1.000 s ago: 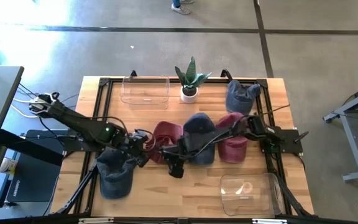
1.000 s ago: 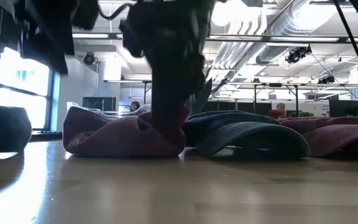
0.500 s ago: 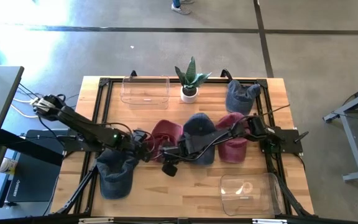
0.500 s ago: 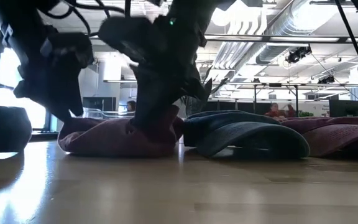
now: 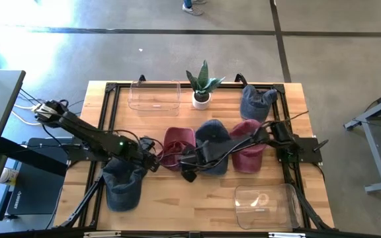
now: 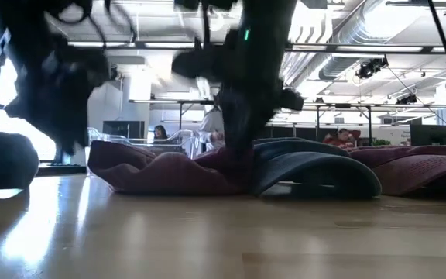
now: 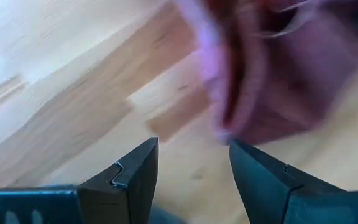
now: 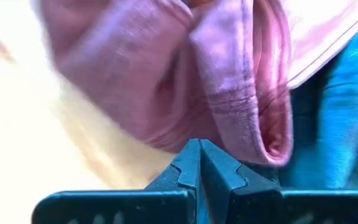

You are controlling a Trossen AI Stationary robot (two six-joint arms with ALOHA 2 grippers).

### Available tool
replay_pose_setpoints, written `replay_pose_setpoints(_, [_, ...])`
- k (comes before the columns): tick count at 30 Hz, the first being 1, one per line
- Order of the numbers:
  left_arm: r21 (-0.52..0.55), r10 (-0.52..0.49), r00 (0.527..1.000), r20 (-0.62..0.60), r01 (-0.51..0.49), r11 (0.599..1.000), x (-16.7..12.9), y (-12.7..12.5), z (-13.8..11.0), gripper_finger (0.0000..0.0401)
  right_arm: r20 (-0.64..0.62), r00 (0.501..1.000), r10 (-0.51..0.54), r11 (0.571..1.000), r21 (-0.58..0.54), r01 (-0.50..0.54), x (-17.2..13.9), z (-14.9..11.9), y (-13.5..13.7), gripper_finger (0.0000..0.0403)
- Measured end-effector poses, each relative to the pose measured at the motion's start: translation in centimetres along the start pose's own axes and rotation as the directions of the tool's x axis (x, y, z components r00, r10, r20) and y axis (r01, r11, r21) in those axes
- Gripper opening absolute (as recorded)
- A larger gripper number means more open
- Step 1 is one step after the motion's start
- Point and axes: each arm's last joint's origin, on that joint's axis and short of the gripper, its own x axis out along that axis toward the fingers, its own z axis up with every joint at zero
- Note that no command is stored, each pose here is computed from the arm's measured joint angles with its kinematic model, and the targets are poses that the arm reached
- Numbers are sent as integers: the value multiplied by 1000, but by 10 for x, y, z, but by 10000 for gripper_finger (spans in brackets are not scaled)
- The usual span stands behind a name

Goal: Pick & Place hat
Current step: Put the left red cap into the top transparent bin

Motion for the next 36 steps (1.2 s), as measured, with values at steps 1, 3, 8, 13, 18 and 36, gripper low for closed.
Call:
replay_pose_setpoints(1, [18,-26,1000,7,26,1000,-6,-3,3,192,15,1000,12,1000,0,-12,-7,2,-1,7])
replay_pose_setpoints(3, [60,-120,993,18,119,991,-19,-10,9,192,46,998,32,999,-19,-31,-19,5,-3,3])
replay_pose_setpoints(8, [174,-276,960,42,265,948,-25,-24,15,187,156,980,124,988,-109,-108,-16,16,-1,2])
replay_pose_setpoints(13, [170,-97,994,58,86,982,11,-21,13,155,161,962,222,975,-15,-223,27,18,-20,1])
replay_pose_setpoints(18, [68,50,997,53,-53,996,45,-13,20,121,140,976,167,968,165,-189,53,15,-47,1])
replay_pose_setpoints(36, [48,-57,998,2,56,997,-5,-27,46,64,90,986,141,984,96,-150,-8,6,-50,9])
